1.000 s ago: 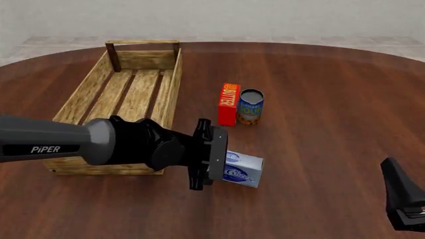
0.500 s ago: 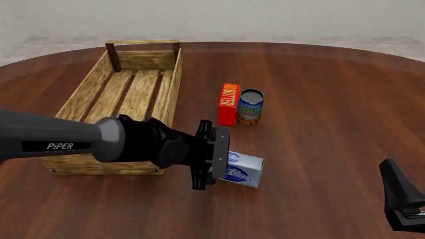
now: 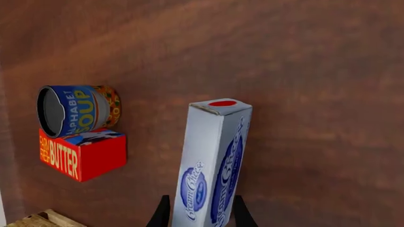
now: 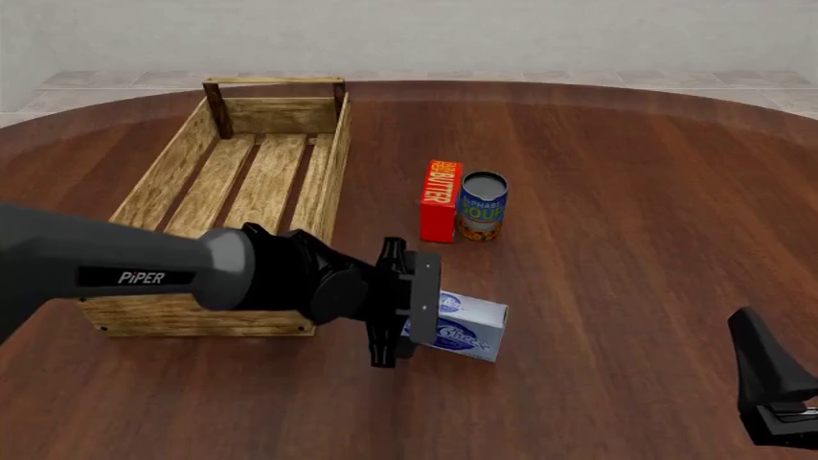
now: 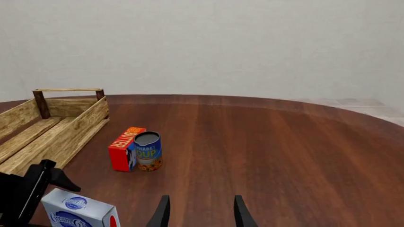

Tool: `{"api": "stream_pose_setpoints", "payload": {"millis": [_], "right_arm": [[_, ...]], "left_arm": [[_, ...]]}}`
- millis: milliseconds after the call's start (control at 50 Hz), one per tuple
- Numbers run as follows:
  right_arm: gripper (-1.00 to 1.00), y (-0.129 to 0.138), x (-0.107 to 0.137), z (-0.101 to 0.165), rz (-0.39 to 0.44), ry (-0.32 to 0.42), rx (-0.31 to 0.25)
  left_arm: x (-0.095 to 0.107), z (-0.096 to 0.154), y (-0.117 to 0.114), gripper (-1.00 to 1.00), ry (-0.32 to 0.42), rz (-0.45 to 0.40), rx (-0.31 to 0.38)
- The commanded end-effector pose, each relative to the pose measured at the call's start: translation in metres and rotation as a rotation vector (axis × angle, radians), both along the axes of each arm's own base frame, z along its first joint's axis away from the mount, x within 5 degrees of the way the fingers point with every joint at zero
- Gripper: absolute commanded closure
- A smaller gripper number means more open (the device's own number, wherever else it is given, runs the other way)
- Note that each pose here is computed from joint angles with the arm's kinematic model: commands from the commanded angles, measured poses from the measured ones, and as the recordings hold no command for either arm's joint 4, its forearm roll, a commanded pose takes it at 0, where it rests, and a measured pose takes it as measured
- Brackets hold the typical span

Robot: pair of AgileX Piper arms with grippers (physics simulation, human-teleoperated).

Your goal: Pick up the cream cheese and put it in the tray.

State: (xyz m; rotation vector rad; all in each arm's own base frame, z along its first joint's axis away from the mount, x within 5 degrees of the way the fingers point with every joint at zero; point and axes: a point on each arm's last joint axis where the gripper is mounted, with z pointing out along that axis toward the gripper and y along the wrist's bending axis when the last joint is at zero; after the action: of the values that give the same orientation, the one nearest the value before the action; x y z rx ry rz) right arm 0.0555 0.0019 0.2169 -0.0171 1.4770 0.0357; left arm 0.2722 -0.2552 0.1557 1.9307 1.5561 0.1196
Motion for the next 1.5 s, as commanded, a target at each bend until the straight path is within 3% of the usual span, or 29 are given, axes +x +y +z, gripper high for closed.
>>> {"api": "stream_pose_setpoints", "payload": {"millis": [20,120,140,280,360,560,780,840,860,900,940,1020,1080,1120,1240,1360,1440,1500], "right_arm": [[-1.0,0.0,0.0,-0.001,0.001,0.002,0.005],[-1.0,0.0,0.0,-0.001,0.0,0.001,0.005],[-1.0,0.0,0.0,-0.002,0.002,0.002,0.009],[-1.0,0.0,0.0,-0.001,-0.001,0.0,0.012],[-1.0,0.0,0.0,-0.001,-0.001,0.001,0.014],[-1.0,0.0,0.0,-0.001,0.001,0.0,0.014],[-1.0,0.0,0.0,0.0,0.002,0.0,0.018],[-1.0,0.0,0.0,0.0,0.002,0.0,0.019],[-1.0,0.0,0.0,0.0,0.002,0.0,0.019],[-1.0,0.0,0.0,0.0,0.002,0.0,0.018],[-1.0,0.0,0.0,-0.001,0.002,-0.001,0.019],[-1.0,0.0,0.0,-0.001,0.003,-0.002,0.02],[-1.0,0.0,0.0,0.0,0.002,-0.003,0.021],[-1.0,0.0,0.0,0.0,0.002,-0.003,0.024],[-1.0,0.0,0.0,-0.001,0.004,-0.003,0.025],[-1.0,0.0,0.0,0.0,0.003,-0.004,0.025],[-1.0,0.0,0.0,0.001,0.0,-0.009,0.025],[-1.0,0.0,0.0,0.001,-0.002,-0.013,0.024]], "left_arm": [[0.004,0.0,0.0,-1.0,0.016,0.022,-0.002],[-0.003,0.003,-0.004,-1.0,0.033,0.021,-0.005],[-0.001,0.004,-0.004,1.0,0.03,0.025,-0.01],[0.003,0.022,-0.011,1.0,0.017,0.078,-0.092],[-0.006,0.025,-0.013,1.0,0.019,0.078,-0.118],[-0.017,0.04,-0.011,1.0,-0.004,0.099,-0.199],[-0.017,0.063,0.002,1.0,-0.025,0.179,-0.313],[-0.014,0.07,0.008,1.0,-0.03,0.213,-0.344],[-0.011,0.072,0.015,1.0,-0.066,0.214,-0.359],[0.001,0.078,0.02,1.0,-0.053,0.285,-0.4],[-0.009,0.082,0.018,1.0,-0.04,0.284,-0.43],[-0.003,0.088,0.028,1.0,-0.052,0.329,-0.466],[-0.004,0.102,0.034,1.0,-0.054,0.372,-0.535],[-0.001,0.118,0.048,1.0,-0.107,0.398,-0.594],[-0.002,0.134,0.06,1.0,-0.096,0.477,-0.706],[0.003,0.14,0.069,1.0,-0.11,0.513,-0.73],[0.023,0.148,0.09,1.0,-0.121,0.615,-0.755],[0.026,0.151,0.095,1.0,-0.116,0.645,-0.765]]}}
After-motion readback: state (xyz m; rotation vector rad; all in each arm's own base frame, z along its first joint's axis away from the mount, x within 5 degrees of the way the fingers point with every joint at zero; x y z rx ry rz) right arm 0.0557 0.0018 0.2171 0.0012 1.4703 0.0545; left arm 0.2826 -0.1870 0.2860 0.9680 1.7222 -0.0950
